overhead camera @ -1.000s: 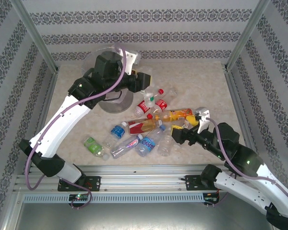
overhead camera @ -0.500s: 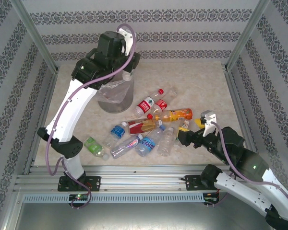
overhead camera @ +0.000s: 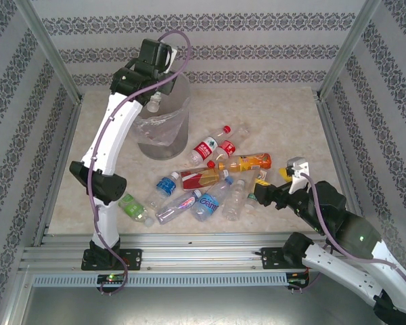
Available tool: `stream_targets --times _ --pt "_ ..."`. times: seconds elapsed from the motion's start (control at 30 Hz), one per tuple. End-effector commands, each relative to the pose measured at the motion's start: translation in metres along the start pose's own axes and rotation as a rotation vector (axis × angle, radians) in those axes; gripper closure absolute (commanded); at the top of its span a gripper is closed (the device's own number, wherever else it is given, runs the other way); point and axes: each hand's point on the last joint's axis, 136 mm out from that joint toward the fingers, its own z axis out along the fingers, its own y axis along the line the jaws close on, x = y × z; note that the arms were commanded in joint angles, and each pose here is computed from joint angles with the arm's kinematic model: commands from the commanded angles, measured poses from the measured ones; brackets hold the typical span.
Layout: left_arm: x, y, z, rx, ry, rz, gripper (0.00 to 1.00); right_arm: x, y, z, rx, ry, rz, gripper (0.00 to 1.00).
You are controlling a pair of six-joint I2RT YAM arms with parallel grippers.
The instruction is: Put the plastic bottles in the bin
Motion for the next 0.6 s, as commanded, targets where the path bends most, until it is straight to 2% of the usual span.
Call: stream_targets --times 0.0,0.33,0.57 --pt "0.014 0.003 0.014 0.015 0.061 0.033 0.45 0.003 -0.008 -0.001 0.042 -0.004 0.005 0.09" --pt "0.059 -0.022 0.068 0.094 0.222 0.067 0.45 0.006 -0.014 -0.005 0.061 -0.011 0.015 0.09" --pt "0.089 -0.042 0.086 0.161 0.322 0.061 0.44 0.008 -0.016 -0.004 0.069 -0.006 0.016 0.09"
